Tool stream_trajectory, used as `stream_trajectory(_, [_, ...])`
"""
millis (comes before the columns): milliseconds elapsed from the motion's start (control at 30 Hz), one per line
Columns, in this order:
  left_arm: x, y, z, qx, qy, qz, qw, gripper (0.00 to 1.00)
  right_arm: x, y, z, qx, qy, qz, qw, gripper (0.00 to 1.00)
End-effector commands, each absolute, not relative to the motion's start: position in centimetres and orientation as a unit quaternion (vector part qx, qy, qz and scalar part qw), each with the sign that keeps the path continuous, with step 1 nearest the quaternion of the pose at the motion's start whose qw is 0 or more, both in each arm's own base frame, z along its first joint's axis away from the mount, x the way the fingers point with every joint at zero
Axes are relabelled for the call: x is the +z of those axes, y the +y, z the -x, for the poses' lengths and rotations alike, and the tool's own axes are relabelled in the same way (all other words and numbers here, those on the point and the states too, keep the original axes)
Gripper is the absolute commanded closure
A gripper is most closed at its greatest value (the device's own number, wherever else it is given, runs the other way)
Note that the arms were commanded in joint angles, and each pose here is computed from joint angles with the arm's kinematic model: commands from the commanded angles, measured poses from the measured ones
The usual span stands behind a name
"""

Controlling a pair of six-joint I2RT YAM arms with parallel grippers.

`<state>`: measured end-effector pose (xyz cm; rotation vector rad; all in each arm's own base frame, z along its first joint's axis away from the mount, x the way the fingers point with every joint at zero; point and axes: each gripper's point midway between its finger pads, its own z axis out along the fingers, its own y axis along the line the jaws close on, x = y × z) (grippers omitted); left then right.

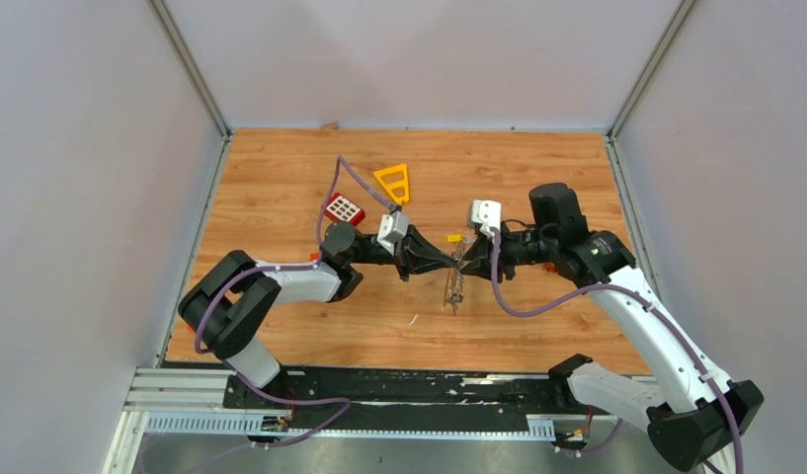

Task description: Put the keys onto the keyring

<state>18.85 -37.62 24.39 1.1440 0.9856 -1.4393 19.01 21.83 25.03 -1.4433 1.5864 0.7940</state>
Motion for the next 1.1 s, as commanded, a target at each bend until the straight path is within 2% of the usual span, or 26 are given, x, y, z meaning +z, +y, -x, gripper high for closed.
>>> stream_trajectory(0, [26.5, -37.3, -18.6, -0.601, 0.375, -0.464, 0.532, 1.0, 25.8, 22.4, -19.1, 0.328, 0.61, 0.581, 0.427, 0.71])
stream_trajectory(200, [26.2, -37.4, -18.6, -0.598, 0.377, -0.468, 0.529, 1.0, 25.8, 22.4, -19.4, 0.326, 0.612, 0.58, 0.428, 0.79])
stream_trajectory(767, [26.0, -37.7, -18.0, -0.599, 0.374, -0.481, 0.52, 1.0, 25.3, 22.6, -19.7, 0.326, 0.617, 0.578, 0.423, 0.89])
stream_trajectory(933, [25.9, -37.7, -17.9, -0.598, 0.373, -0.483, 0.519, 1.0, 25.0, 22.4, -19.9, 0.32, 0.618, 0.58, 0.423, 1.0])
stream_trajectory(1067, [25.8, -37.6, -17.6, -0.595, 0.365, -0.493, 0.519, 1.0, 24.9, 22.0, -20.3, 0.3, 0.623, 0.581, 0.429, 1.0])
